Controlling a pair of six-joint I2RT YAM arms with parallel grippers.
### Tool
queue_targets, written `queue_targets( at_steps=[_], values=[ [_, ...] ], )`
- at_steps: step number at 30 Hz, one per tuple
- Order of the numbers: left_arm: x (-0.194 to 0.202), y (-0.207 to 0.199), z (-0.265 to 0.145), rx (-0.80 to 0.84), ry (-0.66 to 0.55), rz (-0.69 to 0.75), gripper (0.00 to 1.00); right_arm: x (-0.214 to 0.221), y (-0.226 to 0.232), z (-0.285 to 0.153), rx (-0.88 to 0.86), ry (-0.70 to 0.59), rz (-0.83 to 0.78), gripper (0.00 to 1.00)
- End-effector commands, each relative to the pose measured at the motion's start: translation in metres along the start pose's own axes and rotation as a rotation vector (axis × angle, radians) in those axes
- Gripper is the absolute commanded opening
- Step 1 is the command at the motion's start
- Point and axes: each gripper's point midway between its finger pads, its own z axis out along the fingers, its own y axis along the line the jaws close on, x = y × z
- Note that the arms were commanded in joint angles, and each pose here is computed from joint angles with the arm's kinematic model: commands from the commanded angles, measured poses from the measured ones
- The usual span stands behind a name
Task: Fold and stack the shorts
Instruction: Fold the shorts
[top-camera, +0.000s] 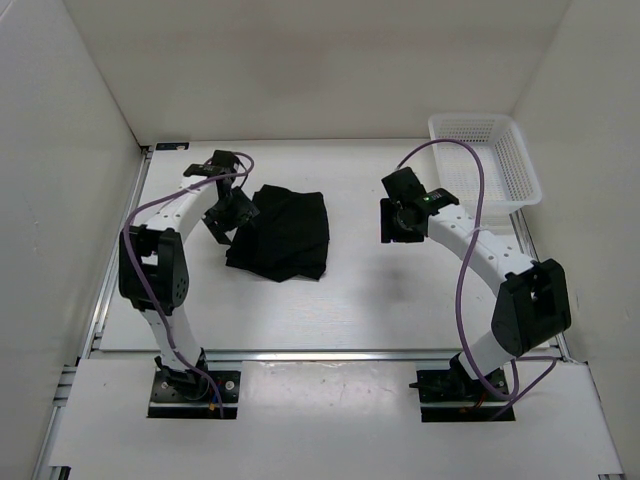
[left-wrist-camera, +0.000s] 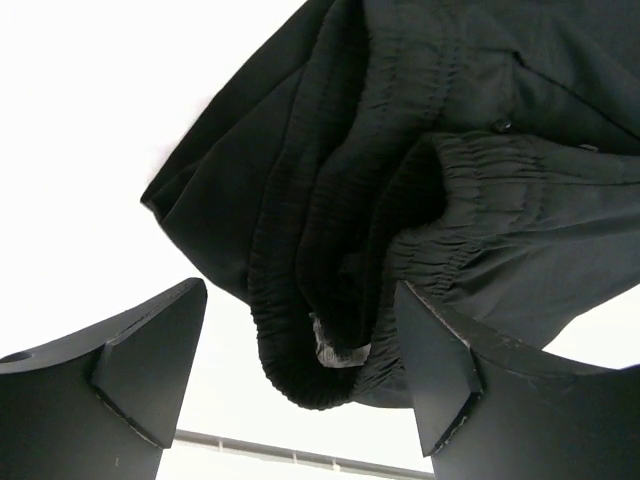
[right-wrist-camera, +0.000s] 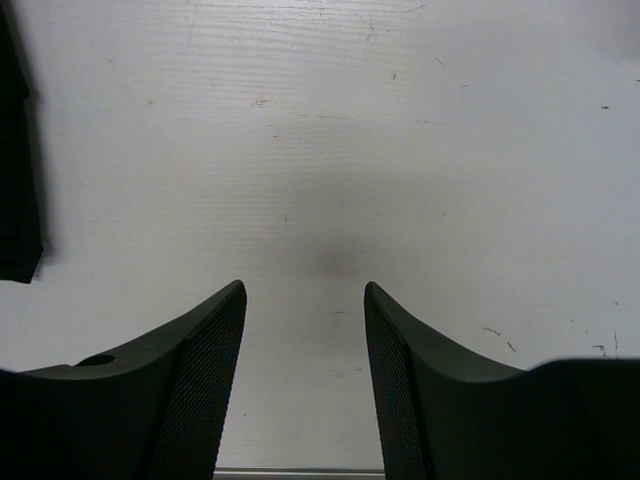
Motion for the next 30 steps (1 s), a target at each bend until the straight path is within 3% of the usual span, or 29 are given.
queue_targets(
  at_steps=[1, 5, 9, 14, 15, 16, 18, 19, 20, 21, 30],
  values=[
    [-0.012, -0.017, 0.003, 0.069, -0.029, 0.058, 0.84, -0.011, 0.001, -0.012, -0.013, -0.054, -0.005, 0.56],
    [-0.010, -0.025, 0.033, 0.100, 0.061, 0.115, 0.82, -0.010, 0.004, -0.013, -0.018, -0.054, -0.013, 0.56],
    [-0.009, -0.032, 0.050, 0.098, 0.081, 0.143, 0.70, -0.006, 0.006, -0.014, -0.020, -0.045, -0.024, 0.56],
    [-0.008, -0.040, 0.057, 0.090, 0.079, 0.172, 0.72, -0.005, 0.009, -0.015, -0.025, -0.045, -0.032, 0.56],
    [-0.006, -0.038, 0.064, 0.079, 0.091, 0.172, 0.68, -0.005, 0.010, -0.015, -0.025, -0.045, -0.023, 0.56],
    [-0.007, -0.039, 0.066, 0.078, 0.092, 0.181, 0.55, -0.005, 0.010, -0.015, -0.025, -0.045, -0.023, 0.56],
    [-0.003, -0.036, 0.076, 0.059, 0.113, 0.181, 0.42, -0.009, 0.011, -0.016, -0.029, -0.054, -0.021, 0.56],
    [-0.003, -0.036, 0.076, 0.059, 0.113, 0.181, 0.33, -0.009, 0.011, -0.016, -0.029, -0.054, -0.021, 0.56],
    [-0.003, -0.036, 0.076, 0.059, 0.113, 0.181, 0.16, -0.009, 0.011, -0.016, -0.029, -0.054, -0.021, 0.56],
    [-0.003, -0.036, 0.076, 0.059, 0.113, 0.181, 0.10, -0.009, 0.011, -0.016, -0.029, -0.054, -0.021, 0.56],
    [-0.032, -0.053, 0.000, 0.065, -0.097, 0.243, 0.10, -0.009, 0.011, -0.016, -0.029, -0.054, -0.021, 0.56]
  ],
)
